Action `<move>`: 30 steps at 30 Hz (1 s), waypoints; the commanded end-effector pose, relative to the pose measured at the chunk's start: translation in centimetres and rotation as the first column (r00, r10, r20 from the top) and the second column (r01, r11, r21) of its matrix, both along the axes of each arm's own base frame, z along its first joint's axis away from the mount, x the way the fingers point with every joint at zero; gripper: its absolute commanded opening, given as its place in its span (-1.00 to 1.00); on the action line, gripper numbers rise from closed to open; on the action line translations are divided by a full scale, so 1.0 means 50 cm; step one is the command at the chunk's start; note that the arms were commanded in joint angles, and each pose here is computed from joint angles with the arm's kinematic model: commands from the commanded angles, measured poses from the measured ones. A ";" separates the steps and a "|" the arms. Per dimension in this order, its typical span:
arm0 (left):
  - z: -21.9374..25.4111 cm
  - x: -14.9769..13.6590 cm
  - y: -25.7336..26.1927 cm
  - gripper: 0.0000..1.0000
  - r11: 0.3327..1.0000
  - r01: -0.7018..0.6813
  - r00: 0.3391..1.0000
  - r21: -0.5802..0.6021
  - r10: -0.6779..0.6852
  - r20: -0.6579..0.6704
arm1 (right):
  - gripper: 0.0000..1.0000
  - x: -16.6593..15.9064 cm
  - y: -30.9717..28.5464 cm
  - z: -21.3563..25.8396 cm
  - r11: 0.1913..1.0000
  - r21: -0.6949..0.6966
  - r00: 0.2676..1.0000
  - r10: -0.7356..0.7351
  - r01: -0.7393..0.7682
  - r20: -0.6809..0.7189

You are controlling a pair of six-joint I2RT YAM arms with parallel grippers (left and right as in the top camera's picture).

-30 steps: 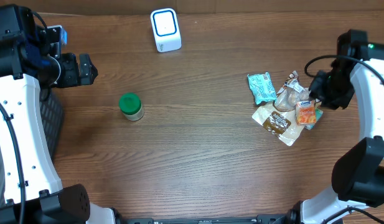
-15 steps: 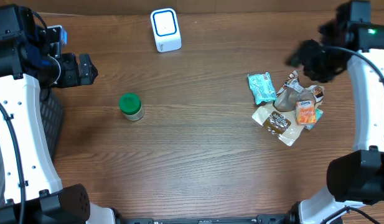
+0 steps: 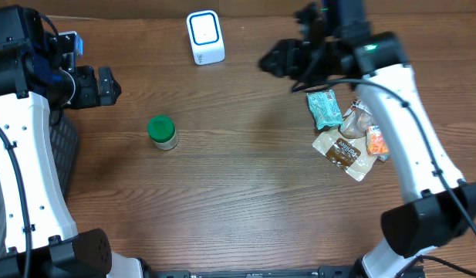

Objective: Scan the item barcode

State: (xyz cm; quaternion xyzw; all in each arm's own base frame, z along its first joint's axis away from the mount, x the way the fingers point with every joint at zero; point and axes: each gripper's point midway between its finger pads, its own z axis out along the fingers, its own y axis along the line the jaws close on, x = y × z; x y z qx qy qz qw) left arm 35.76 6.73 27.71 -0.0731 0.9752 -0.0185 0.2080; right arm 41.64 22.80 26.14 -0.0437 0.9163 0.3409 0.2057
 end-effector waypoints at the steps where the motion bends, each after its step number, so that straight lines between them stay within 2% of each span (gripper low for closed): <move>1: -0.002 0.004 -0.003 0.99 1.000 0.023 1.000 0.007 -0.023 0.000 | 0.12 0.001 0.083 -0.032 0.999 0.013 0.999 0.035 -0.035 -0.025; 6: -0.002 0.004 -0.003 0.99 1.000 0.023 1.000 0.007 -0.023 0.000 | 0.16 -0.010 0.189 -0.107 0.990 0.004 0.989 0.141 -0.141 -0.033; 10: -0.002 0.004 -0.003 0.99 1.000 0.023 1.000 0.007 -0.023 0.000 | 0.34 -0.018 0.224 -0.170 0.973 -0.092 0.977 0.213 -0.213 -0.006; 13: -0.002 0.004 -0.003 0.99 1.000 0.023 1.000 0.008 -0.023 0.000 | 0.39 -0.014 0.182 -0.201 0.958 -0.225 0.984 0.177 -0.176 -0.016; 16: -0.002 0.004 -0.003 0.99 1.000 0.023 1.000 0.007 -0.023 0.000 | 0.39 -0.007 0.120 -0.204 0.943 -0.298 0.989 0.144 -0.148 -0.036; 24: -0.002 0.004 -0.003 0.99 1.000 0.023 1.000 0.007 -0.023 0.000 | 0.40 0.020 -0.077 -0.194 0.940 -0.342 0.990 -0.038 -0.012 -0.138; 30: -0.002 0.004 -0.003 0.99 1.000 0.023 1.000 0.007 -0.023 0.000 | 0.42 0.022 -0.163 -0.202 0.940 -0.336 0.970 -0.127 0.052 -0.206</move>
